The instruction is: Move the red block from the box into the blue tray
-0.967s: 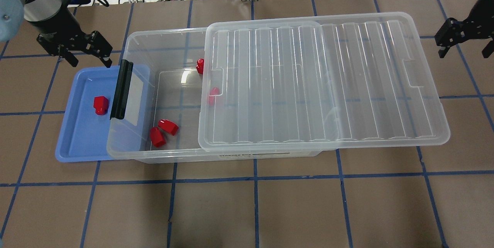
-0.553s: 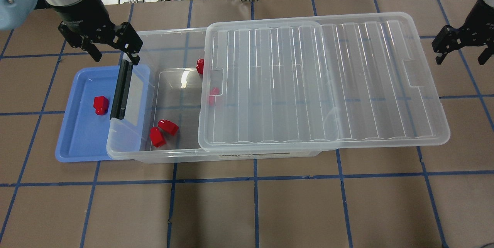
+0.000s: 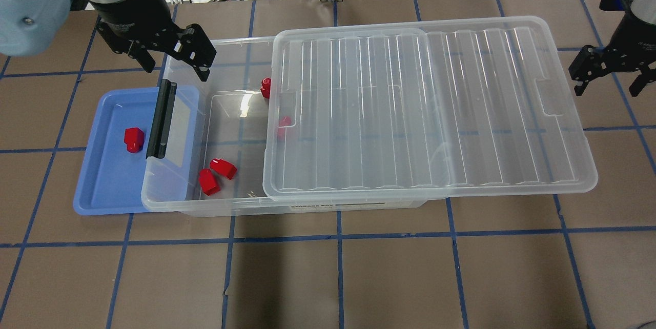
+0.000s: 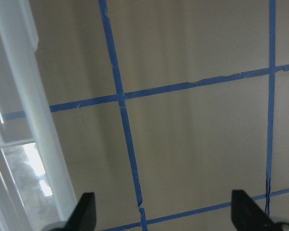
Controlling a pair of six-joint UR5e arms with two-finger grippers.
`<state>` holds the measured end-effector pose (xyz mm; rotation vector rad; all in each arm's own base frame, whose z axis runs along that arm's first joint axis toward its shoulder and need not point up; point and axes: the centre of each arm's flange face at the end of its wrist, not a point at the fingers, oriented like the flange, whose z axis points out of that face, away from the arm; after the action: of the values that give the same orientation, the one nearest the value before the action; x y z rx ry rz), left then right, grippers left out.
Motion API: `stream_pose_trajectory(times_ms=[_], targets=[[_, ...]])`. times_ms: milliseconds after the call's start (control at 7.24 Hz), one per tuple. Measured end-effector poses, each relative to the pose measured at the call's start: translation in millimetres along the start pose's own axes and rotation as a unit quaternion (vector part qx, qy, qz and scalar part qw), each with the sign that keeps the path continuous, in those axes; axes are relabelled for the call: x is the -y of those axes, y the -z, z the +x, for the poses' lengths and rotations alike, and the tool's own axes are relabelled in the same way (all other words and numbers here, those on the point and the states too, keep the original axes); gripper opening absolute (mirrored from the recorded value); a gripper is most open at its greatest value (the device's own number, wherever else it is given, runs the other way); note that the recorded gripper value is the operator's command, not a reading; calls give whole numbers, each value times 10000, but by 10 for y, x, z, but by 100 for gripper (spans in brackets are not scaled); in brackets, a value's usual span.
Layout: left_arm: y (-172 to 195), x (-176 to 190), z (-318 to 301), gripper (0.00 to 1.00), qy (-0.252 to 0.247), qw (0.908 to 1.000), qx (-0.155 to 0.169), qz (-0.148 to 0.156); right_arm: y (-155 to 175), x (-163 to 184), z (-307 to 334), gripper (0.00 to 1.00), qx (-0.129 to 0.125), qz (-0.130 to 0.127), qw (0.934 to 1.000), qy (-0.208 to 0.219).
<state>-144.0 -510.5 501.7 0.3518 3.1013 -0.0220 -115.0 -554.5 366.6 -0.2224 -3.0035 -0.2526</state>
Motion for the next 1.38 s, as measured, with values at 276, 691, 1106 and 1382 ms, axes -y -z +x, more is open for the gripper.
stream_pose_trajectory(times_ms=[276, 691, 1106, 1382], targets=[[-58, 38, -96, 100, 53, 9998, 37, 196, -110, -21, -22, 100, 1, -47, 10000, 5], [-93, 12, -97, 100, 51, 9997, 50, 240, -135, -31, -76, 100, -1, -7, 10000, -26], [21, -58, -74, 100, 42, 9994, 81, 334, -97, -36, -229, 100, 40, 42, 10000, -31], [21, -95, -63, 100, 44, 9994, 80, 330, -67, -49, -513, 100, 18, 49, 10000, -39]])
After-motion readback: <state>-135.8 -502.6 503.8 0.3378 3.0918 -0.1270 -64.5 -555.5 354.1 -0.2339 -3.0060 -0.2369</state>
